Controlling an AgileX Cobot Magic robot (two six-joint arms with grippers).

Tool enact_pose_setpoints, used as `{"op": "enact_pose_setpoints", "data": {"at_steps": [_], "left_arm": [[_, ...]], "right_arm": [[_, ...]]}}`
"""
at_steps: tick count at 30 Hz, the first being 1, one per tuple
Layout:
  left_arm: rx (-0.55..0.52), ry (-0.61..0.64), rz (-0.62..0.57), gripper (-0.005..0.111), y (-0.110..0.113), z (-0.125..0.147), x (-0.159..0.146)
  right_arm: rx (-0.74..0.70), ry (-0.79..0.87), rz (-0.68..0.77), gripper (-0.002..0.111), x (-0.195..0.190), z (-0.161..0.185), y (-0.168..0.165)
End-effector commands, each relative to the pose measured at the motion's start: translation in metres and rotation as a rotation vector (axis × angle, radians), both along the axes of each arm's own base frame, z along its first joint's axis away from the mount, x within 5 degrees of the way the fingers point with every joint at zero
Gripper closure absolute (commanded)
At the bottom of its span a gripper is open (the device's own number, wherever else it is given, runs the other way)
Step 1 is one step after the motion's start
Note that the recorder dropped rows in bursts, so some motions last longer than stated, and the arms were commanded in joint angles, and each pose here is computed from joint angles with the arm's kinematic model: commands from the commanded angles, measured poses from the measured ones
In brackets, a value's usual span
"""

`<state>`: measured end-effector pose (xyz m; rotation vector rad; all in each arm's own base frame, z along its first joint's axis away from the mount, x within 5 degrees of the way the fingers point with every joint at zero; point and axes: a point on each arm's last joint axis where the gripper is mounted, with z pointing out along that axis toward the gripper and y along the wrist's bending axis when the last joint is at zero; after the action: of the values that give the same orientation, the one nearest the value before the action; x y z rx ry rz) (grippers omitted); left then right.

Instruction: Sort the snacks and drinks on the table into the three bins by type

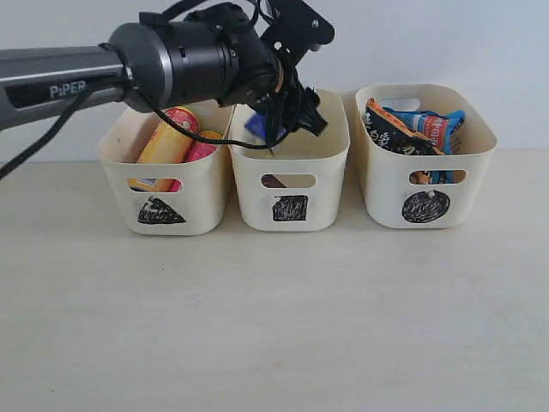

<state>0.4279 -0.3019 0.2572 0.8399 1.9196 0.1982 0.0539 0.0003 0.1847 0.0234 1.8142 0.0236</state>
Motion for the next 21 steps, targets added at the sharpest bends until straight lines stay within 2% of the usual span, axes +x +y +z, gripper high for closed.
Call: {"op": "enact_pose_setpoints", "data": {"at_steps": [1, 4, 6, 9, 10, 11, 13, 16, 21], "left_arm": [[-0.042, -0.017, -0.020, 0.019, -0.003, 0.001, 0.003], [-0.030, -0.010, 0.014, 0.026, 0.000, 0.013, -0.003], [0.014, 0.010, 0.069, 0.041, 0.007, 0.027, -0.012], [0.157, 0.100, 0.089, 0.084, 0.017, 0.049, -0.038], [0.198, 0.147, 0.068, 0.104, 0.020, 0.055, -0.050], [0.208, 0.192, 0.048, 0.102, 0.022, 0.061, -0.063], [0.164, 0.227, 0.036, 0.103, 0.030, 0.076, -0.084], [0.087, 0.237, 0.038, 0.103, 0.046, 0.090, -0.112], [0.013, 0.336, 0.012, 0.103, 0.075, 0.086, -0.155]], "right_arm": [[-0.002, -0.009, -0.002, 0.108, 0.000, -0.001, 0.000], [-0.002, -0.009, -0.002, 0.108, 0.000, -0.001, 0.000], [-0.002, -0.009, -0.002, 0.108, 0.000, -0.001, 0.000], [-0.002, -0.009, -0.002, 0.108, 0.000, -0.001, 0.000], [-0.002, -0.009, -0.002, 0.108, 0.000, -0.001, 0.000], [-0.002, -0.009, -0.002, 0.108, 0.000, -0.001, 0.000], [-0.002, -0.009, -0.002, 0.108, 0.000, -0.001, 0.000], [-0.002, -0.009, -0.002, 0.108, 0.000, -0.001, 0.000], [-0.002, -0.009, -0.002, 0.108, 0.000, -0.001, 0.000]]}}
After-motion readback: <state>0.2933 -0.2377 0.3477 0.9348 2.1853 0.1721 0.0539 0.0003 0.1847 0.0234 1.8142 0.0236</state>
